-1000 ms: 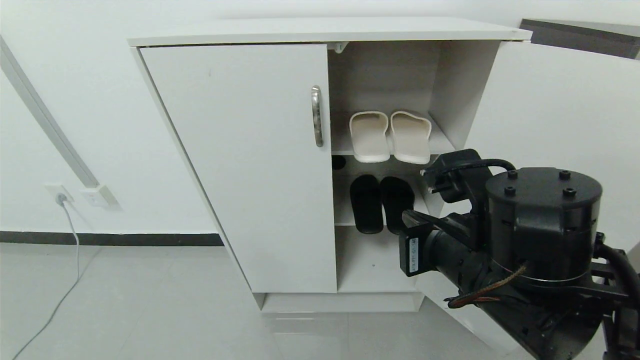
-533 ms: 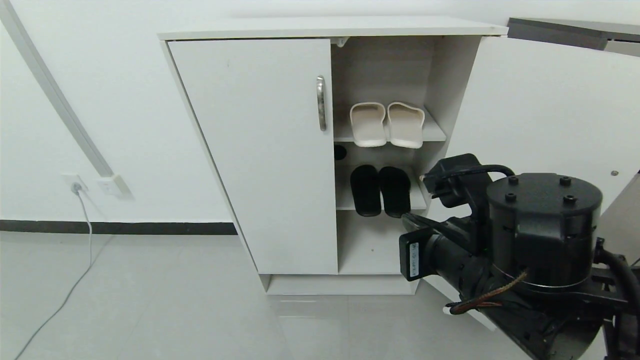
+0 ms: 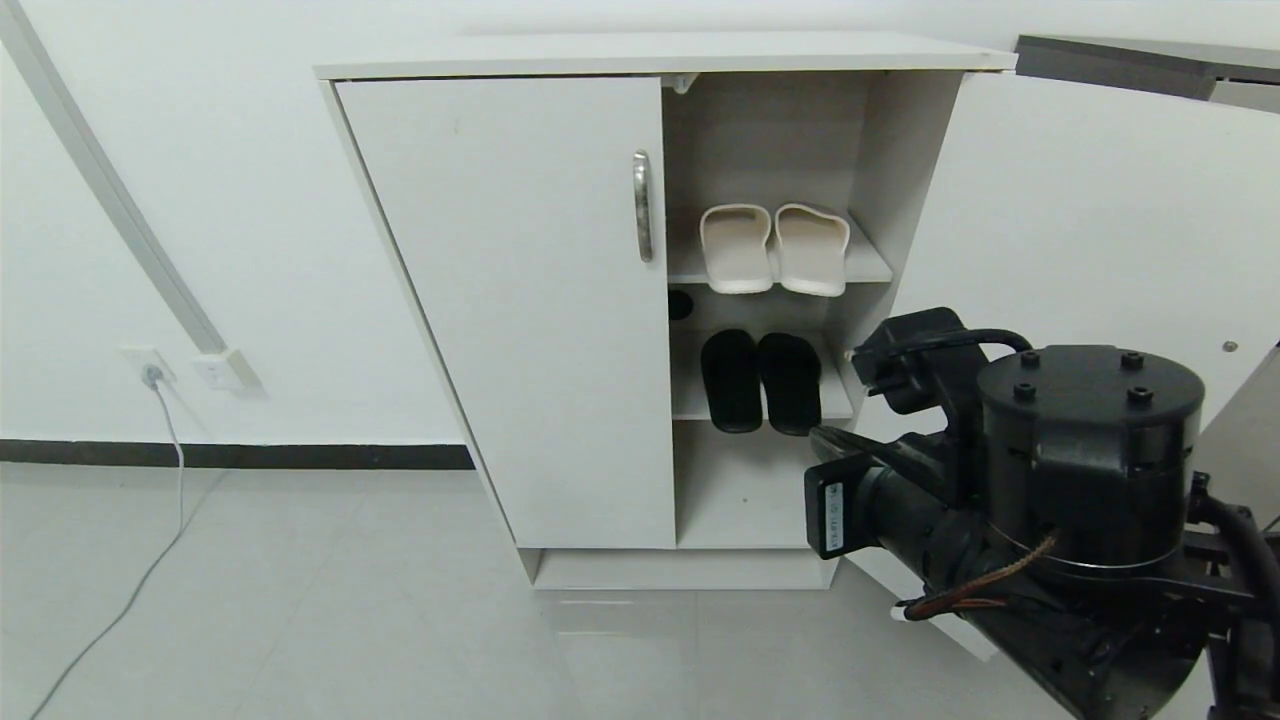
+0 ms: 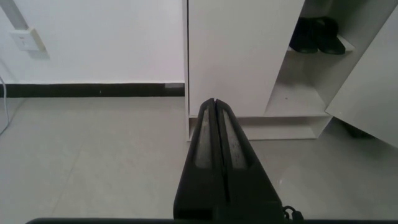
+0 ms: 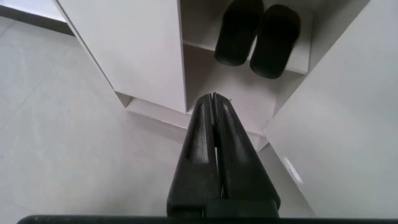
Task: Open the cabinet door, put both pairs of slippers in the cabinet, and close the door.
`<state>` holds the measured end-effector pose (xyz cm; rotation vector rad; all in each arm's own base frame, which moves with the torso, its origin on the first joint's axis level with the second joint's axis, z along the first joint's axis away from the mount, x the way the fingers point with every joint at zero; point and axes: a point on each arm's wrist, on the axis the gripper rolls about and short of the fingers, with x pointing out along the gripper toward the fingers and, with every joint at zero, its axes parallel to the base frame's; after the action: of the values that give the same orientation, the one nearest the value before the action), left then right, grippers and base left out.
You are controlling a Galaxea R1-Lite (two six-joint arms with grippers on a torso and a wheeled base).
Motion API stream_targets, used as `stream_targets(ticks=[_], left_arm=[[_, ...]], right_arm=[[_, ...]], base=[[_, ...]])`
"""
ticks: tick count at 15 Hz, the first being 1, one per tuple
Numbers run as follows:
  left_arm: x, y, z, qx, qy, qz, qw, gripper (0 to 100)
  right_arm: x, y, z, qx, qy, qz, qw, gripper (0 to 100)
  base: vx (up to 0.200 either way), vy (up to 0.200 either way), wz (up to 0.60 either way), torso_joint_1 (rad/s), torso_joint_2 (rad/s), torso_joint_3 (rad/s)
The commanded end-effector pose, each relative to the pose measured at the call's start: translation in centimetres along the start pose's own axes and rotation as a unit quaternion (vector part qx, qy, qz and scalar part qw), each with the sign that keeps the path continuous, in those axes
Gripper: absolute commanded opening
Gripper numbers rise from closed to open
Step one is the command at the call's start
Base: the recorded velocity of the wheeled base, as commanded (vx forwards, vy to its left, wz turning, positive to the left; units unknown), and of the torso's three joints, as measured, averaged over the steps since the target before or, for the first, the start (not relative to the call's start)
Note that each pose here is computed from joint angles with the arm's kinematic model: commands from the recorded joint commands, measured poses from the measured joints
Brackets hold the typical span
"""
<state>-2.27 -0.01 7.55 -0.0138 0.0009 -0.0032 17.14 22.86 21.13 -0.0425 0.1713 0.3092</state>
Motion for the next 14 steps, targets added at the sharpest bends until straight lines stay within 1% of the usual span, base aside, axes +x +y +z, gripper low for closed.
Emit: stream_targets(ticks=[1, 6, 7, 10, 14], left_arm=[[0.01, 0.00, 0.00, -0.001, 0.000, 0.000, 1.0000, 0], [0.01, 0.00, 0.00, -0.001, 0.000, 0.000, 1.0000, 0], [0.01, 0.00, 0.00, -0.001, 0.000, 0.000, 1.0000, 0], [0.01, 0.00, 0.00, -0.001, 0.000, 0.000, 1.0000, 0], [0.01, 0.00, 0.00, -0.001, 0.000, 0.000, 1.0000, 0]], right_arm=[[-0.03, -0.02, -0.03, 0.000, 0.000, 0.000, 1.000, 0], [0.00, 0.01, -0.09, -0.002, 0.002, 0.002, 1.000, 0], [0.00, 0.01, -0.09, -0.002, 0.002, 0.002, 1.000, 0], [0.00, -0.01, -0.17, -0.003, 0.003, 0.002, 1.000, 0], [0.00, -0.01, -0.17, -0.003, 0.003, 0.002, 1.000, 0]], base=[[0.000, 0.000, 0.00, 0.000, 0.00, 0.000], [0.000, 0.000, 0.00, 0.000, 0.00, 0.000], [0.000, 0.000, 0.00, 0.002, -0.17, -0.188], [0.000, 0.000, 0.00, 0.019, -0.20, -0.334], [0.000, 0.000, 0.00, 0.058, -0.52, -0.365]])
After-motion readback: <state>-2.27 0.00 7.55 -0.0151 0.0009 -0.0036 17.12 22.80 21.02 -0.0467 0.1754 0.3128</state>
